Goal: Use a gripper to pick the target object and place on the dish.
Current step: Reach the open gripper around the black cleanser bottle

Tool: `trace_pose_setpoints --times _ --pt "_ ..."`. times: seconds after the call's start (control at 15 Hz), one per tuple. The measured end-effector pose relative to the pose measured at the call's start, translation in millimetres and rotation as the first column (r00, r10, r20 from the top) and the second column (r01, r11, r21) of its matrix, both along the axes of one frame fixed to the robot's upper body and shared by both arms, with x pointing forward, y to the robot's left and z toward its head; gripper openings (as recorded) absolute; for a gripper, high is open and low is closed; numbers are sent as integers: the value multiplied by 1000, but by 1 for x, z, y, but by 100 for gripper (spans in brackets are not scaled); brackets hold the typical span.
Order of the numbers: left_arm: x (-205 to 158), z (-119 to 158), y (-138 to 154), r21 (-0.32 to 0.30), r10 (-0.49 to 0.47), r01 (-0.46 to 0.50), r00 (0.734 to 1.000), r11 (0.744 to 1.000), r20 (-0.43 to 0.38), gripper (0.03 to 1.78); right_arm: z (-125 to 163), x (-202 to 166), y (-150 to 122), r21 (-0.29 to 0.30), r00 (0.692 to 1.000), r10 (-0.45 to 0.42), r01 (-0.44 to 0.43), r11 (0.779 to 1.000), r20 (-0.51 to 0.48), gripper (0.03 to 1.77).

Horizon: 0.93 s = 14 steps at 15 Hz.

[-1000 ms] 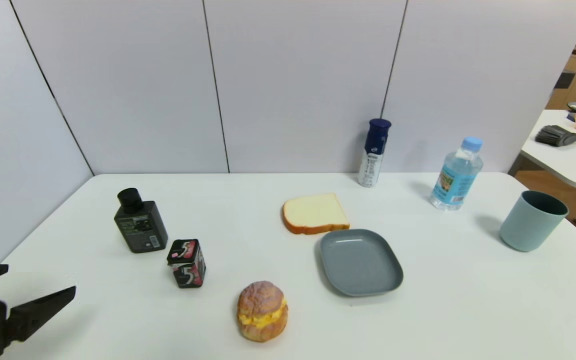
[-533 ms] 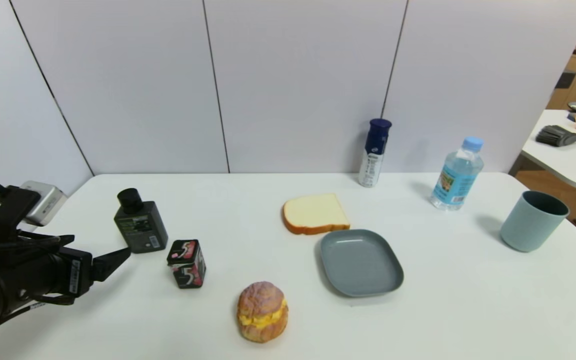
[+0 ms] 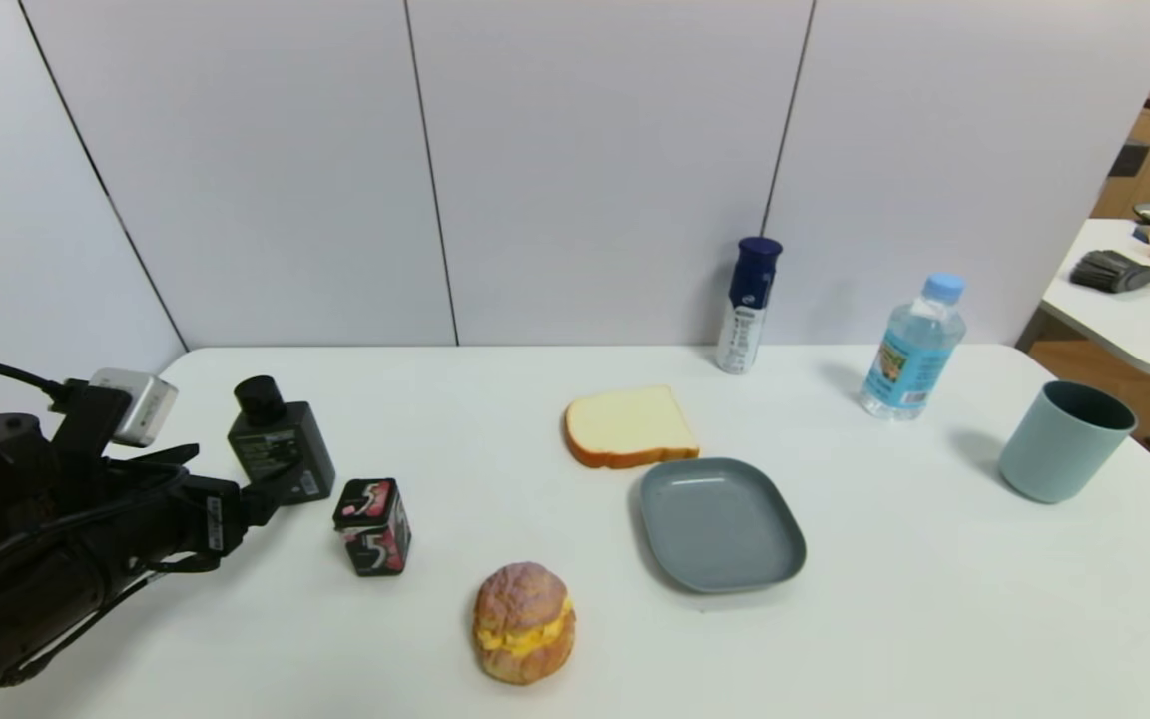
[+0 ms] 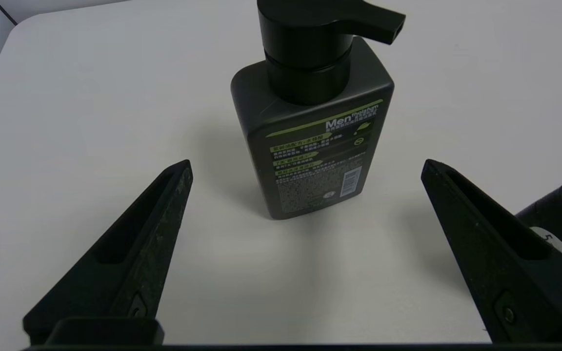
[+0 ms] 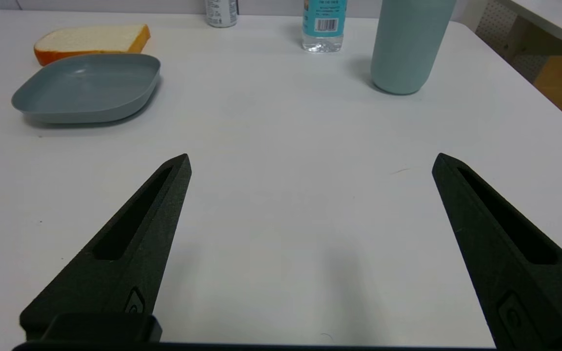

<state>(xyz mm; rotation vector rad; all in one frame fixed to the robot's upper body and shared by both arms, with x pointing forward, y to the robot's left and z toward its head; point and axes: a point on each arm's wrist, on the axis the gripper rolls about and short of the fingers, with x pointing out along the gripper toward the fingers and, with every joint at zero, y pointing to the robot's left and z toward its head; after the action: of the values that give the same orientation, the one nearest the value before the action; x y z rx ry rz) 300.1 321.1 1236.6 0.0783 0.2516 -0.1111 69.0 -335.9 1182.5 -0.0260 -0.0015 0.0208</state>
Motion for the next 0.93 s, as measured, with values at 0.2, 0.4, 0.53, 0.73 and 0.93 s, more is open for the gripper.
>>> trace_pose_setpoints --times 0.2,0.4,0.53,0.73,0.93 --pt "10 -7 -1 -5 1 -1 1000 1000 27 169 0 0 0 0 1000 0 0 1000 0 171" --pt "18 -12 -1 -9 2 -2 999 1000 42 169 0 0 0 0 1000 0 0 1000 0 171" --pt "23 -14 -1 -26 6 -5 998 1000 55 169 0 0 0 0 1000 0 0 1000 0 171" --pt "31 -17 -2 -48 14 -9 996 999 87 169 0 0 0 0 1000 0 0 1000 0 171" --pt "38 -19 -4 -58 48 -42 993 997 107 169 0 0 0 0 1000 0 0 1000 0 171"
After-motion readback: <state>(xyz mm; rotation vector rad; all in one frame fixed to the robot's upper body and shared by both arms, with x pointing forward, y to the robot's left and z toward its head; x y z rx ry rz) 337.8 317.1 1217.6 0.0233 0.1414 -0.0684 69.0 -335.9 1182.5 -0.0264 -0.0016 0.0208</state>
